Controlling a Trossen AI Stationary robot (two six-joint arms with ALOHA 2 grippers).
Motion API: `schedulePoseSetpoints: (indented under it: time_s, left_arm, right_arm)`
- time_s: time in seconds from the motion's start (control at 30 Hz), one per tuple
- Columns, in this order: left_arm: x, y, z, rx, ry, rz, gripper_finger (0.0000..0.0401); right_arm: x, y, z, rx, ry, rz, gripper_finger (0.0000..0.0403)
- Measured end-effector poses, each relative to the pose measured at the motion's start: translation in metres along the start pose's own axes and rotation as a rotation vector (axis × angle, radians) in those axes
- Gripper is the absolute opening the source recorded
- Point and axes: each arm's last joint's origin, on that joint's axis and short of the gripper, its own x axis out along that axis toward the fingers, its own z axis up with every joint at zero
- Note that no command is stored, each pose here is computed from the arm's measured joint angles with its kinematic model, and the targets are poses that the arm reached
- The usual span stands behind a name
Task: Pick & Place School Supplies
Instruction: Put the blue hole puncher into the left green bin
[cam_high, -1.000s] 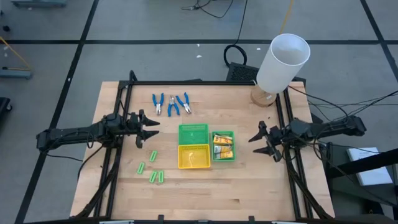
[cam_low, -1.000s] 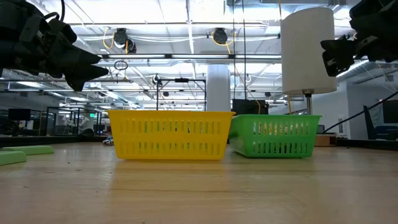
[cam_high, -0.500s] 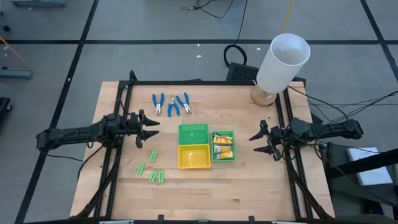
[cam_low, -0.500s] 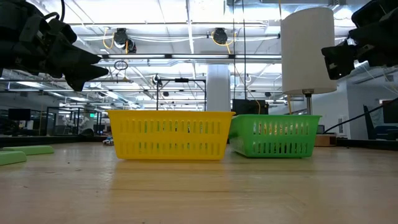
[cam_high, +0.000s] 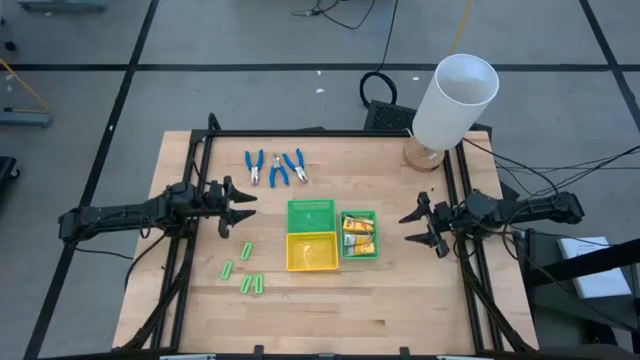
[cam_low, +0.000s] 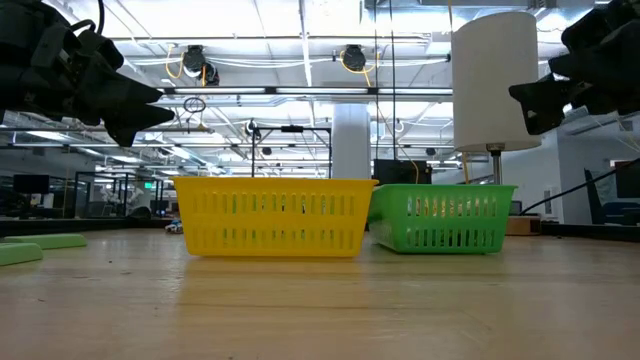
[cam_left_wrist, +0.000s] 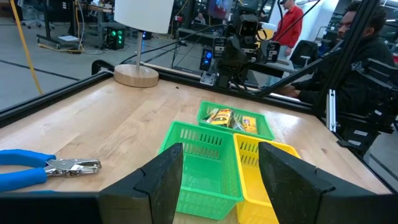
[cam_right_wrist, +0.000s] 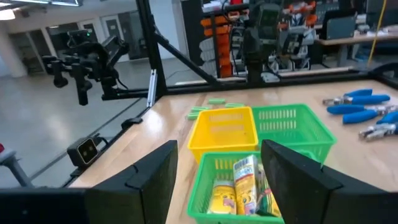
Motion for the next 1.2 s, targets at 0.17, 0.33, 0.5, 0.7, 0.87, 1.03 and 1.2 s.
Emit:
schedulePoseSetpoints:
  time_s: [0.17, 0.33, 0.5, 0.7, 0.87, 1.03, 1.2]
  left_arm:
    - [0.0000, 0.0000, 0.0000, 0.000, 0.000, 0.000, 0.0214]
    - [0.0000, 0.0000, 0.0000, 0.000, 0.000, 0.000, 0.0214]
    - [0.0000, 0.0000, 0.0000, 0.000, 0.000, 0.000, 0.0214]
    - [0.0000, 0.0000, 0.0000, 0.000, 0.000, 0.000, 0.0214]
    - [0.0000, 0.0000, 0.0000, 0.000, 0.000, 0.000, 0.0214]
    - [0.0000, 0.0000, 0.0000, 0.000, 0.000, 0.000, 0.0214]
    - [0.0000, 0.0000, 0.0000, 0.000, 0.000, 0.000, 0.0214]
  right_arm:
    - [0.0000, -0.0003, -0.0027, -0.033, 0.027, -0.002, 0.0226]
    - [-0.0001, -0.0009, -0.0058, -0.032, 0.059, -0.010, 0.0226]
    - [0.0006, -0.0011, -0.0068, -0.029, 0.071, -0.011, 0.0226]
    - [0.0010, -0.0007, -0.0042, -0.031, 0.045, -0.004, 0.0226]
    - [0.0010, -0.0005, -0.0029, -0.032, 0.031, -0.002, 0.0226]
    - [0.0010, -0.0004, -0.0026, -0.033, 0.028, -0.002, 0.0226]
    - [0.0010, -0.0004, -0.0024, -0.032, 0.026, -0.001, 0.0226]
